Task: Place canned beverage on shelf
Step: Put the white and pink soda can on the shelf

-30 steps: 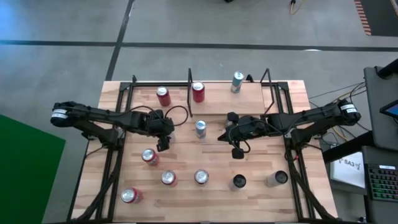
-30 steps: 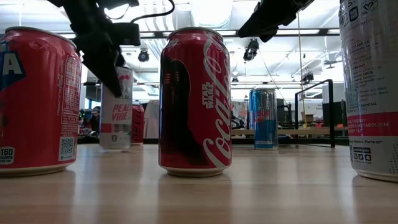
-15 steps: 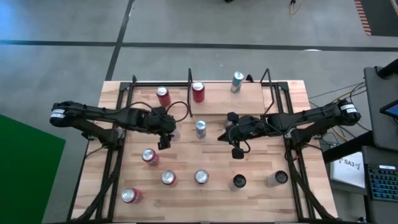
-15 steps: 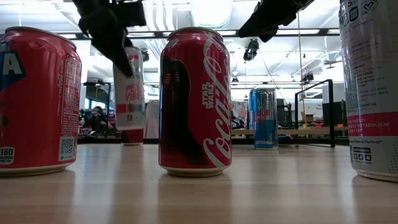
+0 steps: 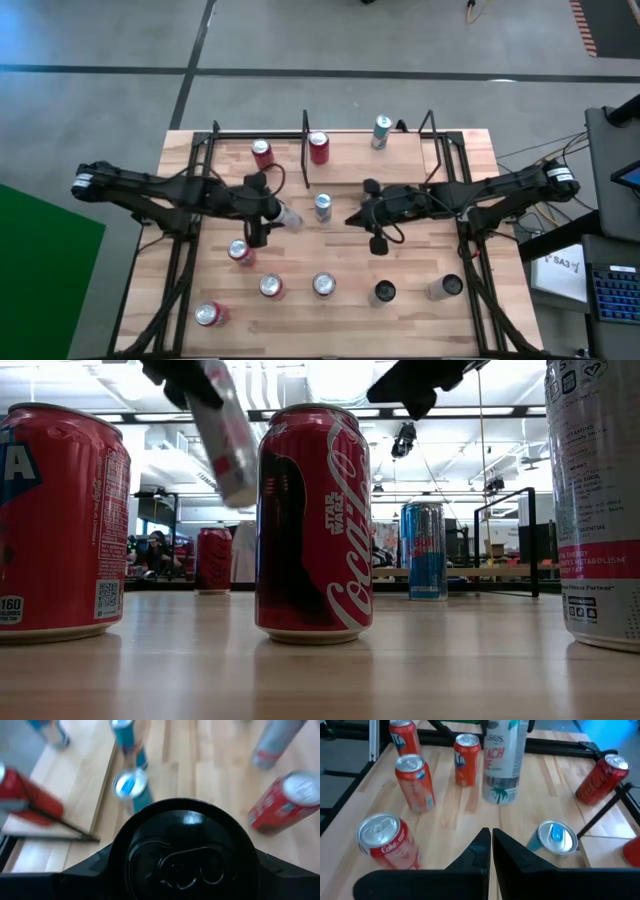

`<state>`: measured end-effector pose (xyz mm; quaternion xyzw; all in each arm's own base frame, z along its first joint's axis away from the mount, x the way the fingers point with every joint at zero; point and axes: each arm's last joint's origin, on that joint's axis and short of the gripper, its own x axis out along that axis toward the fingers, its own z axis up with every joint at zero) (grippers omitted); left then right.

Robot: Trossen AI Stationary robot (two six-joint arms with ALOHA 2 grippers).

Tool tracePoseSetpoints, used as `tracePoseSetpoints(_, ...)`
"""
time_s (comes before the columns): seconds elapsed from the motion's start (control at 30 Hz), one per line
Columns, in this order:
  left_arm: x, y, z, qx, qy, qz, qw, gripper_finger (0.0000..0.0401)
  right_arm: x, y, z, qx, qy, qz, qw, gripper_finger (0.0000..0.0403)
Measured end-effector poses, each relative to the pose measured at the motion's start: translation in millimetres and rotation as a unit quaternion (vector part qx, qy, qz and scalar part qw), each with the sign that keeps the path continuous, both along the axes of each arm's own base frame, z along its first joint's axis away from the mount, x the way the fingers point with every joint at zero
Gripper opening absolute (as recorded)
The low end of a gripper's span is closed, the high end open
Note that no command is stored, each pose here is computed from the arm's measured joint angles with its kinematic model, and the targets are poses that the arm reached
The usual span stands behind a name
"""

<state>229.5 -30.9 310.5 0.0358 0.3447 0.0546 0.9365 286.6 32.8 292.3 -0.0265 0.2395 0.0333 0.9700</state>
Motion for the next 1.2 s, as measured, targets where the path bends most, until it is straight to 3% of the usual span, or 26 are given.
tracePoseSetpoints(0.6, 11.9, -15.0, 16.8, 0.028, -0.102, -0.091, 0.990, 0.0249, 33.9, -3.9, -7.6, 0.028, -0.050, 0.003, 0.998, 0.0009)
tracePoseSetpoints(1.2, 21.4, -23.4, 9.5, 0.023, -0.096, -0.139, 0.985, 0.0249, 51.7, -0.6, 3.1, 0.060, -0.043, 0.039, 0.997, 0.0009)
